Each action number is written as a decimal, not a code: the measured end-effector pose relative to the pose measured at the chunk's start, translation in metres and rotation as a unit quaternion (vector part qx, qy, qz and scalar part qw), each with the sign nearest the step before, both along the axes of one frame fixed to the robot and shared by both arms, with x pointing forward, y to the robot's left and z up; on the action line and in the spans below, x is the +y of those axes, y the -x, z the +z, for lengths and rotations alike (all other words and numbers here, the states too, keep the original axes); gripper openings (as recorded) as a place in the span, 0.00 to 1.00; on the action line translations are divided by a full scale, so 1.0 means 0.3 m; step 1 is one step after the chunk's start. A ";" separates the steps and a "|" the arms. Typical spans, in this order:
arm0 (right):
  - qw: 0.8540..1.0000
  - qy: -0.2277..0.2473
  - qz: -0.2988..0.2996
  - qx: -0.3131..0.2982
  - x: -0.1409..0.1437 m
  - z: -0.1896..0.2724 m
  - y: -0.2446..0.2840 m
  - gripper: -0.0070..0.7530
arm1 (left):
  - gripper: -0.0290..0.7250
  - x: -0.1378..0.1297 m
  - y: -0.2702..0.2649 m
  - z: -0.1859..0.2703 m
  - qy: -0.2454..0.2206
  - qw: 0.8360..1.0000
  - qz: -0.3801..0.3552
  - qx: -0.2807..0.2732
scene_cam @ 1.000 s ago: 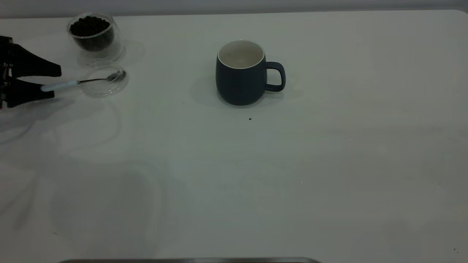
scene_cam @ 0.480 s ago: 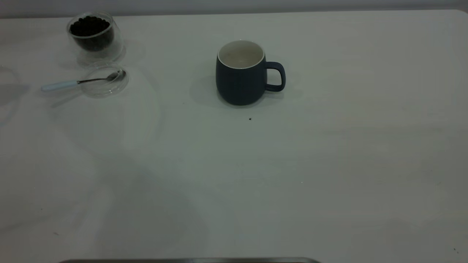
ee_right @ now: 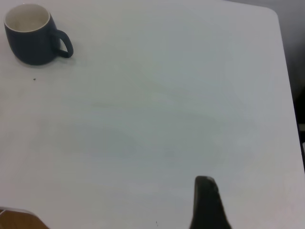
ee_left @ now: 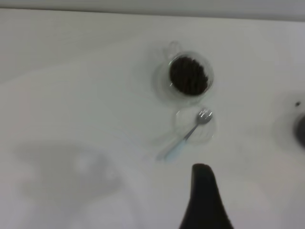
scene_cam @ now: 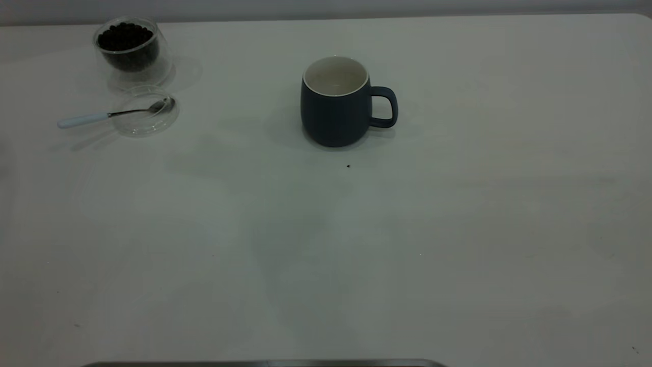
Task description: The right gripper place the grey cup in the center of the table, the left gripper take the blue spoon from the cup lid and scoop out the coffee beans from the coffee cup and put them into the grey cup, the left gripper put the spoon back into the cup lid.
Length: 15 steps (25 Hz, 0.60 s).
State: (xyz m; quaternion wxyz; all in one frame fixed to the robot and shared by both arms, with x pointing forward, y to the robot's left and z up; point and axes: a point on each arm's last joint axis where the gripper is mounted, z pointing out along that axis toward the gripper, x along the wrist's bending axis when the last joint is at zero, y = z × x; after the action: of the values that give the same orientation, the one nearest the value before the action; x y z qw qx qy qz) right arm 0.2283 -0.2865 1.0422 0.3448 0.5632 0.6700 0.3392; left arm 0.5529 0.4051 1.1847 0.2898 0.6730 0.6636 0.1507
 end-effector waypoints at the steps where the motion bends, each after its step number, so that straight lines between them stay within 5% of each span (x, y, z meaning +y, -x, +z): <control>1: 1.000 0.000 0.000 0.000 0.000 0.000 0.000 0.61 | 0.81 -0.030 0.050 0.017 -0.012 1.000 -0.001 -0.001; 10: 1.000 0.000 0.000 0.000 0.000 0.000 0.000 0.61 | 0.81 -0.325 0.483 -0.031 -0.049 0.995 -0.090 -0.007; 15: 1.000 0.000 0.000 0.001 0.000 0.000 0.000 0.61 | 0.81 -0.381 0.661 -0.133 -0.076 0.992 -0.102 0.008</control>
State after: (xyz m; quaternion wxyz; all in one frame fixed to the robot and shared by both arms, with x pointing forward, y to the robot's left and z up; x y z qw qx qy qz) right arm 0.2282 -0.2865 1.0422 0.3444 0.5633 0.6702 0.3390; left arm 0.3546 0.2908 1.1447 0.2464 0.7585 0.5801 0.1656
